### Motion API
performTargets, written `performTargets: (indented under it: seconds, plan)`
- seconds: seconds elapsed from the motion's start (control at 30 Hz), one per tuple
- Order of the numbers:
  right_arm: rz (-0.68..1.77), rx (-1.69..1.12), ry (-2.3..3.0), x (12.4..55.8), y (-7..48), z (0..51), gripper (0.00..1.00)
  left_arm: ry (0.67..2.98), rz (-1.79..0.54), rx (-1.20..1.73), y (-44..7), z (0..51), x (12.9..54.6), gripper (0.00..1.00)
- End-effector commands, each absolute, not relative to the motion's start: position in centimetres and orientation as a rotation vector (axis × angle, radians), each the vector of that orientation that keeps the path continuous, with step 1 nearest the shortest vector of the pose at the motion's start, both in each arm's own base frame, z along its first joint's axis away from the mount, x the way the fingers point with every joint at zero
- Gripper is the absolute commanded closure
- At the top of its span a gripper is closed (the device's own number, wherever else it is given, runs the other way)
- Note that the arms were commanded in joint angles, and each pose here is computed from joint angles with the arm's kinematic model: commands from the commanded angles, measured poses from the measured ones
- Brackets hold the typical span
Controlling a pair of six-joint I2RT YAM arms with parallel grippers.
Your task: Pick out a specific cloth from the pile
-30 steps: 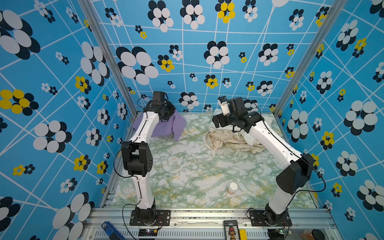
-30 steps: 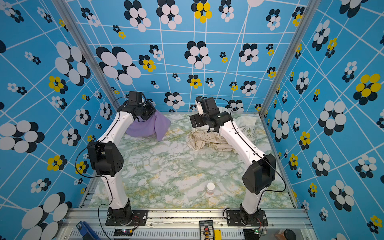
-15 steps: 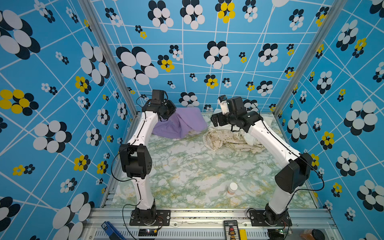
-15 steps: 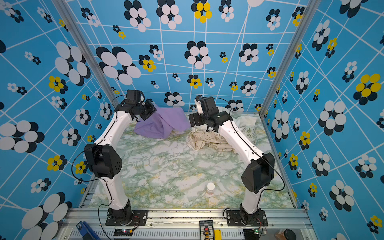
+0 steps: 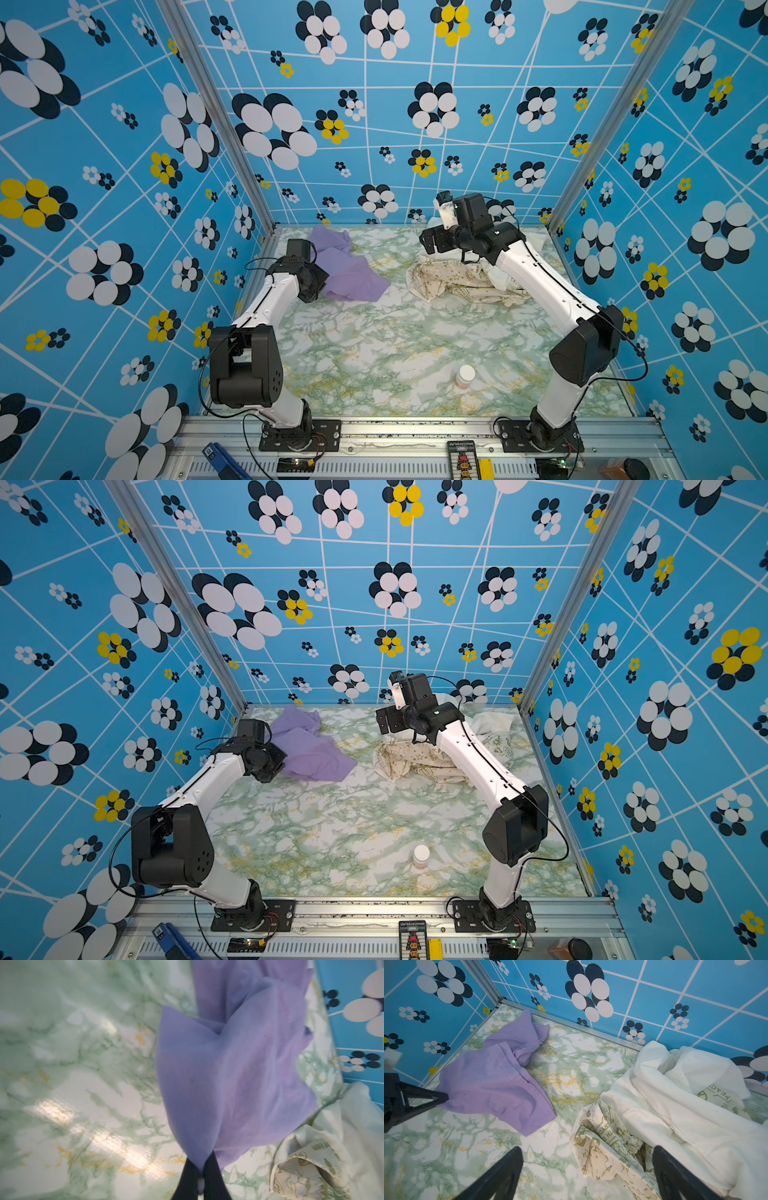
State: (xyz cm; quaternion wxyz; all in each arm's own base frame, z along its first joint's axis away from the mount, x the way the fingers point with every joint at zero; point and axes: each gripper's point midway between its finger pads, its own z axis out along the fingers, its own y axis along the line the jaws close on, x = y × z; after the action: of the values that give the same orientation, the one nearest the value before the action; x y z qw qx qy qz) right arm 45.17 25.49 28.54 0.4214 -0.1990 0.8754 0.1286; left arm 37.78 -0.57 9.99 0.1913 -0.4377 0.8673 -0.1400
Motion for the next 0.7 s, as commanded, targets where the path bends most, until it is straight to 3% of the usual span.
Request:
performTargets:
  seconds: [0.0,0.13,0.27,0.43,0.57,0.6,0.67]
  plan:
    - [0.323,-0.538,2.224,45.2,25.6,27.0,0.01,2.444,-0.301,-1.363,0.1,7.3,35.5,0.99]
    - [0.313,-0.566,2.242,44.7,25.5,26.4,0.01,2.524,-0.19,-1.466,0.5,4.8,32.8,0.8]
    - [0.303,-0.577,2.245,44.4,25.2,26.1,0.01,2.513,-0.18,-1.456,0.6,5.9,33.1,0.59]
    - [0.291,-0.583,2.238,44.3,24.9,26.1,0.01,2.357,-0.207,-1.354,1.8,12.5,35.9,0.26]
    - [0.286,-0.577,2.227,44.0,24.6,26.4,0.01,2.232,-0.285,-1.256,1.8,18.0,38.7,0.13]
    - [0.283,-0.574,2.221,43.9,24.5,26.5,0.01,2.201,-0.313,-1.235,1.7,19.3,39.5,0.02]
    - [0.28,-0.566,2.213,43.8,24.3,26.6,0.01,2.166,-0.375,-1.2,1.0,21.0,41.0,0.01]
